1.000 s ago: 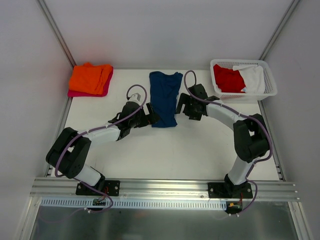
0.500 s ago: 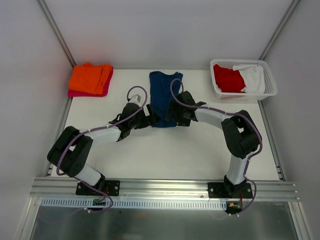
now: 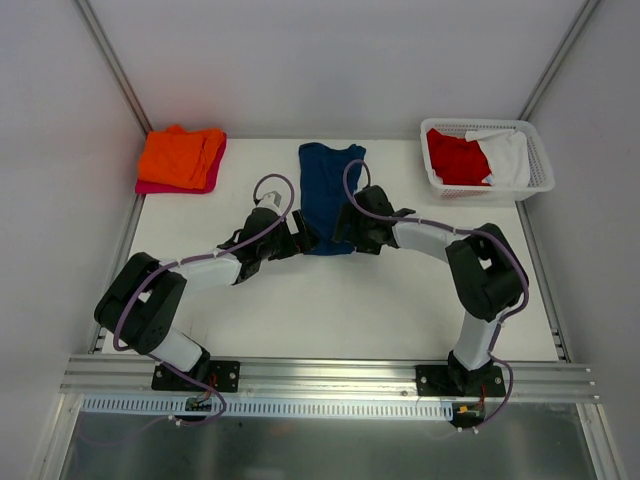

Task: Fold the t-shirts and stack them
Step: Grab one side of the 2/3 rectangular tshirt with both arms

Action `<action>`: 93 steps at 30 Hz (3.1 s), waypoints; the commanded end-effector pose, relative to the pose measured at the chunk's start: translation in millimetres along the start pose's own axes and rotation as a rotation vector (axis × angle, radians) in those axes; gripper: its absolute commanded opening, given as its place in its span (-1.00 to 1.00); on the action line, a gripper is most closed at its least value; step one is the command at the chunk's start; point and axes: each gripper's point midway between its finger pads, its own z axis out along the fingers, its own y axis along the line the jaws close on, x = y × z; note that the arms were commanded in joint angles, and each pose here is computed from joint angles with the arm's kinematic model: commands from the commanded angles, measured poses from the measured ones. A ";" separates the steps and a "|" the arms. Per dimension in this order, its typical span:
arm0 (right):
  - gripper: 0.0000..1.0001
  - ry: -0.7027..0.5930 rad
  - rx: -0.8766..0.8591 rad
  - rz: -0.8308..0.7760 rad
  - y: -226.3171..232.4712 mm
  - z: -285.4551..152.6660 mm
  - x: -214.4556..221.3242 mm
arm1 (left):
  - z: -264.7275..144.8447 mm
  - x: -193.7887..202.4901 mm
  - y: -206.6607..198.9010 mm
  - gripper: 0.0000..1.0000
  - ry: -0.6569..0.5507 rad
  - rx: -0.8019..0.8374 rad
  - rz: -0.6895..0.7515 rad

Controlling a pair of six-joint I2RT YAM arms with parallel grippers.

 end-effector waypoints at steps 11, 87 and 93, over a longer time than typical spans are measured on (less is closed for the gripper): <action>0.41 0.050 0.104 0.046 -41.2 5.5 29.3 | -4.9 -10.5 -6.8 0.79 -0.077 0.051 -0.111; -0.99 0.077 0.115 0.024 -53.0 2.5 45.6 | 19.9 43.7 35.7 -1.00 0.017 -0.082 -0.389; -0.99 0.054 0.125 -0.012 -50.6 -22.3 63.2 | -5.8 56.0 23.7 -1.00 0.018 -0.061 -0.353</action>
